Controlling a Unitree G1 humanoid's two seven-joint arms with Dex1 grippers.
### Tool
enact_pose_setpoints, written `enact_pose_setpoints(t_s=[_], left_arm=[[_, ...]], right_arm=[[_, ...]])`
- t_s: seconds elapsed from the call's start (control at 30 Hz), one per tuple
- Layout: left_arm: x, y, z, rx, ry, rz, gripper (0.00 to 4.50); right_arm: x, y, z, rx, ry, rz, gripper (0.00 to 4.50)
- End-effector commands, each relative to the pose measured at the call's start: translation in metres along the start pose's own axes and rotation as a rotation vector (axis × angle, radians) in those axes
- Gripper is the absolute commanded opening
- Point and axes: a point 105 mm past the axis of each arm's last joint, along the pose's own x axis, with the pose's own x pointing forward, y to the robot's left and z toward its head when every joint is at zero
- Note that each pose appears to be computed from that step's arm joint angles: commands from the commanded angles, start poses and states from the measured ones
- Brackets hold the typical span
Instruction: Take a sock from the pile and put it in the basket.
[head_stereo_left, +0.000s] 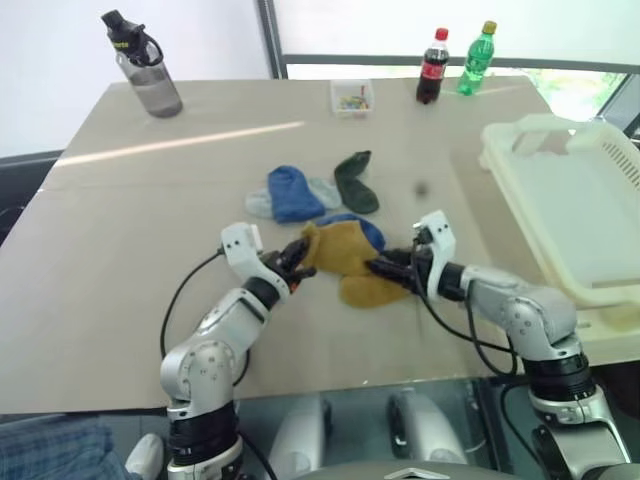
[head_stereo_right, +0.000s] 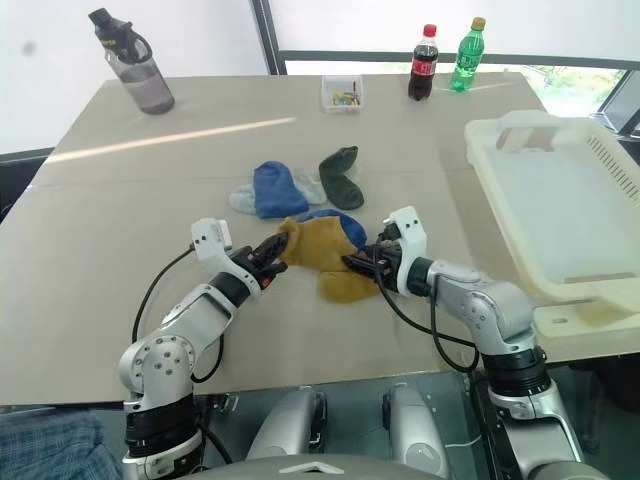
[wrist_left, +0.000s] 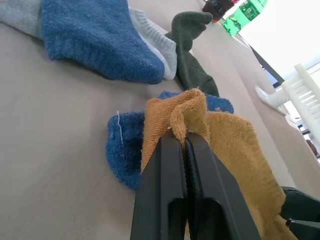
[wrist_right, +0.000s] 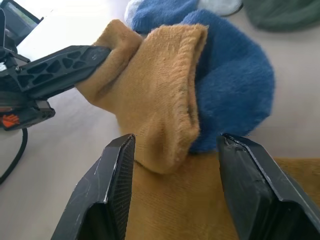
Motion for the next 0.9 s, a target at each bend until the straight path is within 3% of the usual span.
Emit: enact_pose_setpoints(t_s=[0.03,0.2,0.53,0.9], left_arm=[[-0.004,-0.011,0.009,0.018,-0.038,-0.036,0.00],[-0.005,-0.011,0.009,0.027,-0.040,-0.037,0.00],[-0.013,-0.011,0.011,0.153,-0.012,-0.029,0.00],[-0.018,-0.014,0.025,0.525,0.014,0.006,0.00]], right_arm=[[0.003,0.006,0.008,-0.016,-0.014,0.015,2.07],[0.003,0.006,0.014,-0.003,-0.039,0.009,0.01],[-0.009,0.005,0.023,-0.022,-0.063,-0.001,0.01],[-0.028,0.011,0.046,-0.040,-0.159,0.013,0.01]])
